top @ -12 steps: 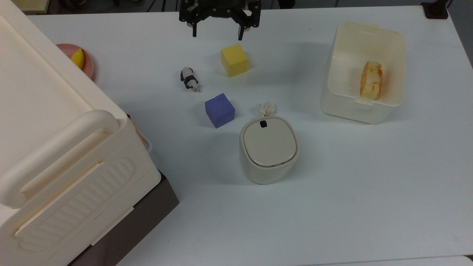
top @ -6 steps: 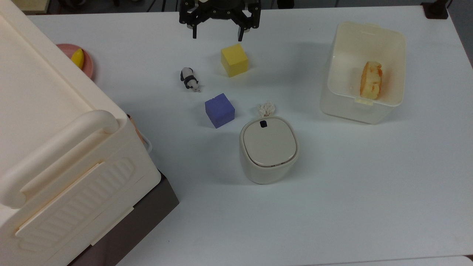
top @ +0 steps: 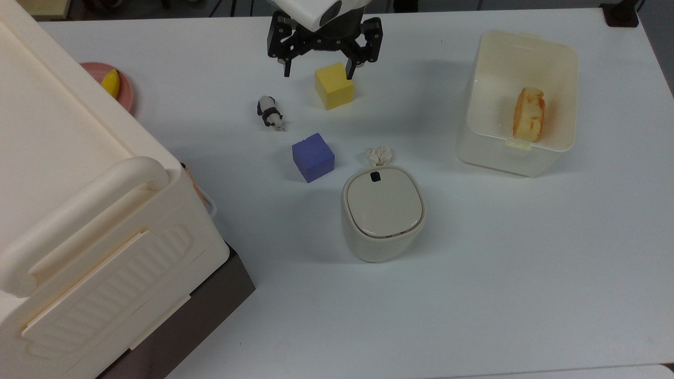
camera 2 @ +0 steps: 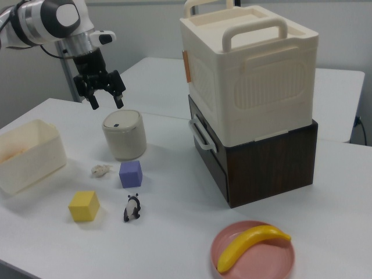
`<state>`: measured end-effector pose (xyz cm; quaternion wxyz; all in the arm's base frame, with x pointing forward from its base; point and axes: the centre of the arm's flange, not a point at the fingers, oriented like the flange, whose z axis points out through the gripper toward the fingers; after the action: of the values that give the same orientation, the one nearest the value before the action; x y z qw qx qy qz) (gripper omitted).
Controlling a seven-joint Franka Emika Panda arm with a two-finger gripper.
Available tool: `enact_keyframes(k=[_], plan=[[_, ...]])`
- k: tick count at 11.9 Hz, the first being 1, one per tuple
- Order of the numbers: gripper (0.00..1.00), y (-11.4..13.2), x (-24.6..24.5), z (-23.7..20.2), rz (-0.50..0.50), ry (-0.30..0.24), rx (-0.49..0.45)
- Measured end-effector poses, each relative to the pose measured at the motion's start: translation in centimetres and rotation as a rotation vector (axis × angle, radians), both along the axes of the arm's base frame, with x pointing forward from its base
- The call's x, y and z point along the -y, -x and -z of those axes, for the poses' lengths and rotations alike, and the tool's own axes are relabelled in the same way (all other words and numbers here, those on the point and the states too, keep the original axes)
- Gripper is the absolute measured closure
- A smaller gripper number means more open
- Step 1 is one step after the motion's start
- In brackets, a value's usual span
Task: Open the trash can
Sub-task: 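Move the gripper down toward the cream trash can lid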
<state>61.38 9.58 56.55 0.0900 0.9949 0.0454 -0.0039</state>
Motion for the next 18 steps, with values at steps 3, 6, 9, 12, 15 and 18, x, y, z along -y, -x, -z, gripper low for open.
enact_keyframes(k=[3,6,9,12,15,18], plan=[[0.12,-0.1,0.5,-0.5,0.007,0.000,0.010],[0.44,0.0,0.6,-1.2,-0.008,0.000,0.007],[0.92,0.3,0.8,-2.0,-0.024,0.000,0.008],[0.99,0.4,0.8,-2.4,-0.055,-0.001,0.008],[0.99,-0.3,0.1,-2.9,-0.094,-0.030,0.071],[0.99,-1.6,-0.7,-2.5,-0.230,-0.063,0.122]])
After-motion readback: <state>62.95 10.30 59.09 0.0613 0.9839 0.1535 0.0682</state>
